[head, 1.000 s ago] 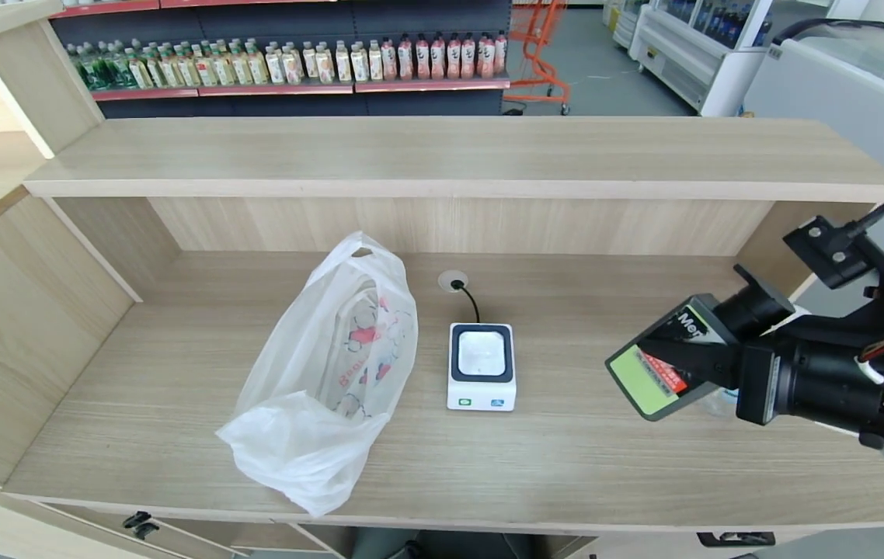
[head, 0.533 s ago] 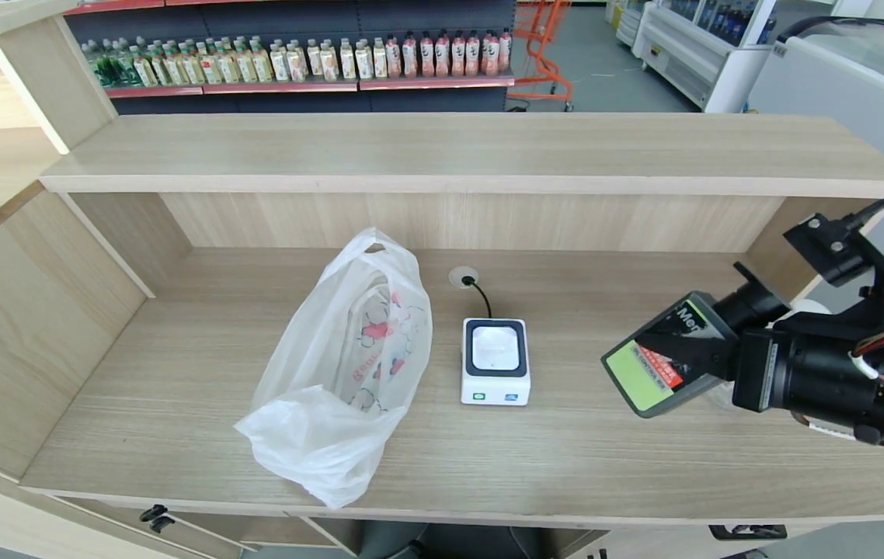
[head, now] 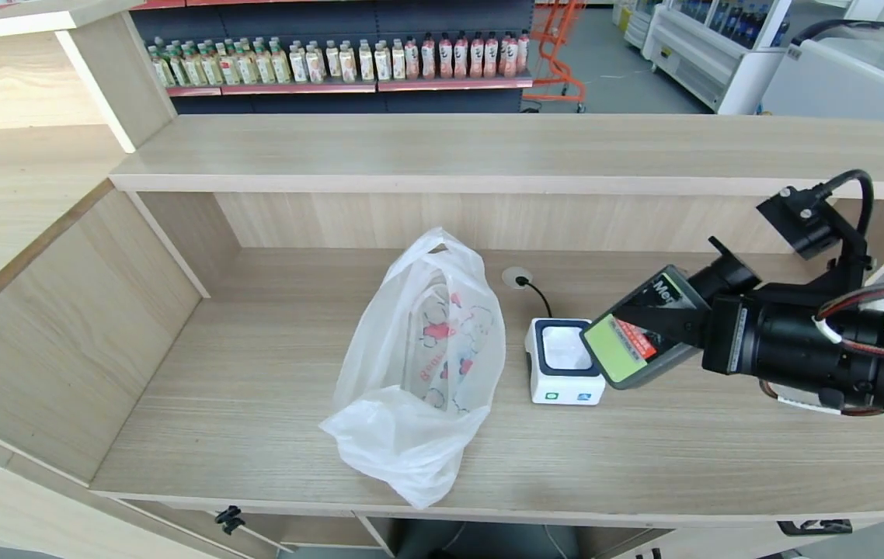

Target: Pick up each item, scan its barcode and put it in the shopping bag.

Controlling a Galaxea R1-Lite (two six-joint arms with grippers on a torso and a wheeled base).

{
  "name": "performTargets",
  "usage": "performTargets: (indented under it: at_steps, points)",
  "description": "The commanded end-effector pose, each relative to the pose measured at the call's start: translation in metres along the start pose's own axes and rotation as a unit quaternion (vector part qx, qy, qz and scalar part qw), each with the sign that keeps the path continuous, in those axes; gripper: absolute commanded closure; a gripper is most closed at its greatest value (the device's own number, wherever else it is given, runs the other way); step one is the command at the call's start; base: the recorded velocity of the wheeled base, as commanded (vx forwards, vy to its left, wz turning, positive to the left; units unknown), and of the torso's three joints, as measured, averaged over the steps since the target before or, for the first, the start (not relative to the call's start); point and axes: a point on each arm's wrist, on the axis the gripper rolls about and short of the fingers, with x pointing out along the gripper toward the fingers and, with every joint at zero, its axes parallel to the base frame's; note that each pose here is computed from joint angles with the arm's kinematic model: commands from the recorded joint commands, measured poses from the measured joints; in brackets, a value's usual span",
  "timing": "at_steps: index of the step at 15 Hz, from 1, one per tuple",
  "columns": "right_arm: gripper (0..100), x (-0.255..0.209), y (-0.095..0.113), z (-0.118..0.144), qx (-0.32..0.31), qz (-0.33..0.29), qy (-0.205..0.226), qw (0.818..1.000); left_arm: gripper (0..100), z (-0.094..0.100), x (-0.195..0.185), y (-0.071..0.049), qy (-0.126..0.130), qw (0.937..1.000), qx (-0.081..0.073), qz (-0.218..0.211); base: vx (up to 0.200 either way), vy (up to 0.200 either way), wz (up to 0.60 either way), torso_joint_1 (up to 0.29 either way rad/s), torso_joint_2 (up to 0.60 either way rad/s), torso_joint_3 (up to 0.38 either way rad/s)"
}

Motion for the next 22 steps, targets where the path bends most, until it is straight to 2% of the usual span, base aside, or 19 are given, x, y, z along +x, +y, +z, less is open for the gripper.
performTargets:
  at_steps: [1, 8, 12, 14, 15, 17, 22]
  points:
    - [100, 0.016, 0.0, -0.001, 0.001, 0.002, 0.014, 1.0, 0, 0.0, 0.0, 0.0, 0.0, 1.0, 0.0, 0.0, 0.0, 0.2, 0.0, 0.007, 0.0, -0.007]
    - [100, 0.073, -0.014, -0.01, 0.008, -0.016, 0.056, 0.998, 0, 0.0, 0.0, 0.0, 0.0, 1.0, -0.001, 0.0, 0.0, 0.029, 0.0, 0.001, 0.0, 0.0]
    - [100, 0.103, -0.015, -0.027, -0.004, -0.046, 0.082, 0.996, 0, 0.0, 0.0, 0.0, 0.0, 1.0, -0.001, 0.0, 0.0, 0.0, 0.0, 0.0, 0.0, 0.0]
    - [100, 0.122, -0.018, -0.039, -0.047, -0.045, 0.082, 0.994, 0, 0.0, 0.0, 0.0, 0.0, 1.0, -0.001, 0.0, 0.0, 0.0, 0.0, 0.0, 0.0, 0.0]
    - [100, 0.144, -0.026, -0.052, -0.1, -0.039, 0.075, 0.991, 0, 0.0, 0.0, 0.0, 0.0, 1.0, -0.001, 0.0, 0.0, 0.0, 0.0, 0.0, 0.0, 0.0]
    - [100, 0.168, -0.029, -0.063, -0.162, -0.026, 0.073, 0.984, 0, 0.0, 0.0, 0.0, 0.0, 1.0, -0.001, 0.0, 0.0, 0.0, 0.0, 0.0, 0.0, 0.0]
    - [100, 0.224, -0.016, -0.075, -0.221, 0.003, 0.064, 0.973, 0, 0.0, 0.0, 0.0, 0.0, 1.0, -0.001, 0.0, 0.0, 0.0, 0.0, 0.0, 0.0, 0.0]
